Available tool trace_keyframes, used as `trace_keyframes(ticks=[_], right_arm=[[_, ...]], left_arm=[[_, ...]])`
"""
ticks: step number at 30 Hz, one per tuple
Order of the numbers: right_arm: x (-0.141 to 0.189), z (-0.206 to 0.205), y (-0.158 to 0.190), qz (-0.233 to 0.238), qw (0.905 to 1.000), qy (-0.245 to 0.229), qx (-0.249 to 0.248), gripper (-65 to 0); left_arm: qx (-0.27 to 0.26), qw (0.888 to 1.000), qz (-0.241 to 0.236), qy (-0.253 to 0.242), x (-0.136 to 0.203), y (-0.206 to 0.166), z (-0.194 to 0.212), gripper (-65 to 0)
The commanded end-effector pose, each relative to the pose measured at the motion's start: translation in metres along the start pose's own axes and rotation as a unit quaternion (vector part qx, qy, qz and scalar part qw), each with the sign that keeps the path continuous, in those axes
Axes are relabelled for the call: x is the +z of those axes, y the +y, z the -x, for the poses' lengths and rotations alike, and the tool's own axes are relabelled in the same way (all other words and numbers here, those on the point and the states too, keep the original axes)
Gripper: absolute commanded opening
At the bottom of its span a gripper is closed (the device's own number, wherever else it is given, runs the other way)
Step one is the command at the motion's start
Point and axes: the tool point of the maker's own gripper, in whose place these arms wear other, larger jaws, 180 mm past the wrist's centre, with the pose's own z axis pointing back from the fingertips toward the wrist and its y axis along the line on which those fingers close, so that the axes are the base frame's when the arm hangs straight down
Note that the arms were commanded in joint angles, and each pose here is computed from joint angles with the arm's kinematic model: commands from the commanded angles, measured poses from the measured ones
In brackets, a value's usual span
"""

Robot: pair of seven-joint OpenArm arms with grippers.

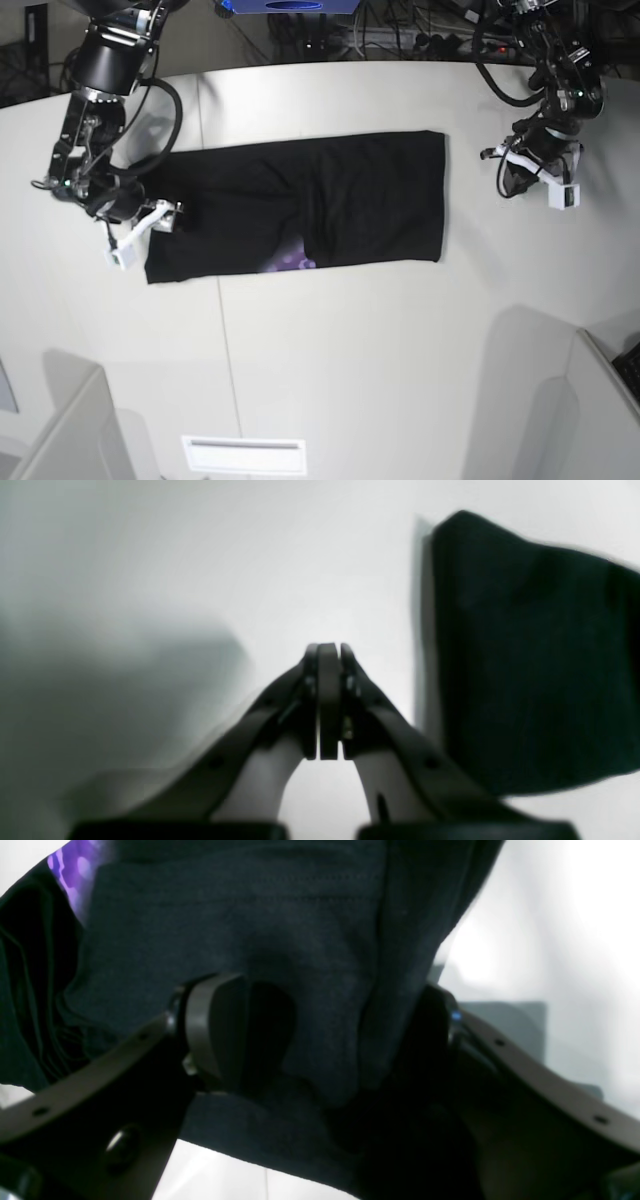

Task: Fold the T-shirt properly
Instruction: 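Release the folded end and lift the left gripper away, then grasp the other strip end with the right gripper, left gripper holding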

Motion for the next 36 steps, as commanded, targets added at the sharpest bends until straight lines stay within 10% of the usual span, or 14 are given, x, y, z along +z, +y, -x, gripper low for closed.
trace_keyframes(ticks=[1, 9, 21, 36], right_arm=[[0.000, 0.010, -0.004, 0.011, 0.9995, 0.030, 0.003, -22.8], [-0.002, 0.003, -0.005, 0.009, 0.9997, 0.025, -0.002, -65.0], [0.008, -0.023, 0.005, 0.012, 0.9996, -0.012, 0.024, -65.0], [0.032, -0.036, 0.096, -0.018, 0.9865, -0.065, 0.150, -65.0]], left_arm=[[-0.017, 1.000, -0.002, -0.013, -0.003, -0.002, -0.012, -65.0], [-0.044, 0.999, 0.017, 0.017, -0.037, -0.030, -0.006, -65.0], [-0.054, 0.996, 0.067, 0.003, -0.060, -0.066, 0.000, -65.0], [-0.057, 0.996, 0.073, 0.008, -0.063, -0.069, 0.005, -65.0]])
